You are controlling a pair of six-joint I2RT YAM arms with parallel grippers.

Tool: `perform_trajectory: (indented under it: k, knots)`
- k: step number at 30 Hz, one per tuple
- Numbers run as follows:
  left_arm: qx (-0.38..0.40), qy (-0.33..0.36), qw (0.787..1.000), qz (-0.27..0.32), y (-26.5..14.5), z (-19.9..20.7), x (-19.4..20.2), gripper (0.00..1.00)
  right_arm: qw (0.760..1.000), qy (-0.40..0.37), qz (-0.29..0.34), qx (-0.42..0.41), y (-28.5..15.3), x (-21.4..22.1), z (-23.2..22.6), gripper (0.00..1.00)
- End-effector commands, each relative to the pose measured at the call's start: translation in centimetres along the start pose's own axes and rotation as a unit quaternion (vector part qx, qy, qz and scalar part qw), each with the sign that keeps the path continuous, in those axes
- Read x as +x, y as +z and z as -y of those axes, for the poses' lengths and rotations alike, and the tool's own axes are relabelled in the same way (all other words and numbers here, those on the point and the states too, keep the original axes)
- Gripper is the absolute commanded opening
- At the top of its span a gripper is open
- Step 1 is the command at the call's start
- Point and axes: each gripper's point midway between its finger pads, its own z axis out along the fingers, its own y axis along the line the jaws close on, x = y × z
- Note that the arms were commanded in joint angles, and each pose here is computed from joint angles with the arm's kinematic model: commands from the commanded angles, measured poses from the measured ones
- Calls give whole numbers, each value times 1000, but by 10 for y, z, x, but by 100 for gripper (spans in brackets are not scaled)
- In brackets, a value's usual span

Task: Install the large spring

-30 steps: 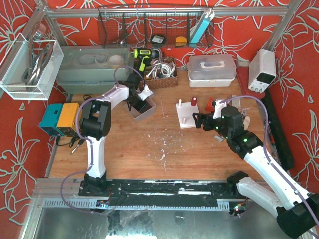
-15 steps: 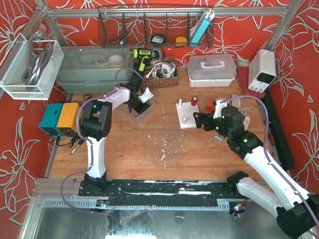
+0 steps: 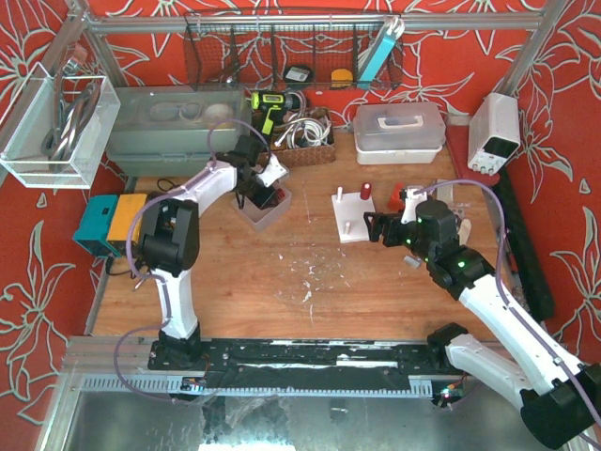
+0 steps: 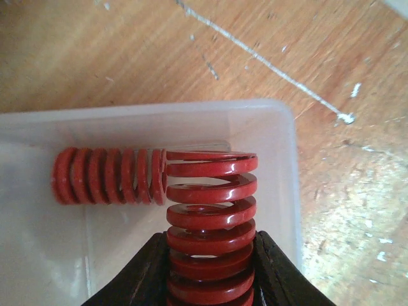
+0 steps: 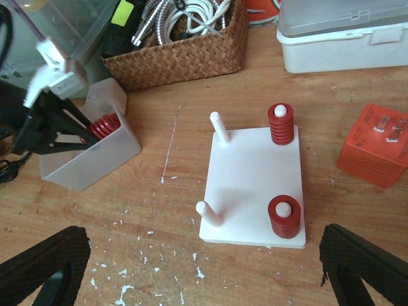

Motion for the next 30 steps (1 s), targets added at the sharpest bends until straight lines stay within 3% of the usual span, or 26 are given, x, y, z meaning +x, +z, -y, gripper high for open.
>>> perform_trajectory:
  k: [1, 4, 8, 17, 21, 27, 30]
  knots:
    - [-9, -6, 998, 57, -42, 10, -25, 10, 1000, -2, -8, 5, 4, 7, 2, 99]
    - [-31, -24, 995, 90, -62, 10, -33, 9, 1000, 0, -10, 12, 4, 7, 5, 99]
    - [-70, -38, 977, 196, -103, 19, -56, 6, 999, 6, -12, 32, 4, 8, 12, 99]
    - [-57, 56, 919, 386, -154, 115, -72, 1, 999, 15, -25, -24, 8, 8, -9, 96]
    - [-18, 95, 883, 459, -166, 162, -63, 0, 994, 25, -41, -99, 2, 5, -37, 90]
    - [34, 156, 856, 491, -161, 218, -40, 0, 963, 74, -71, -248, -7, 0, -92, 68]
    - [48, 174, 849, 497, -155, 236, -32, 0, 953, 84, -76, -282, -9, -6, -107, 65]
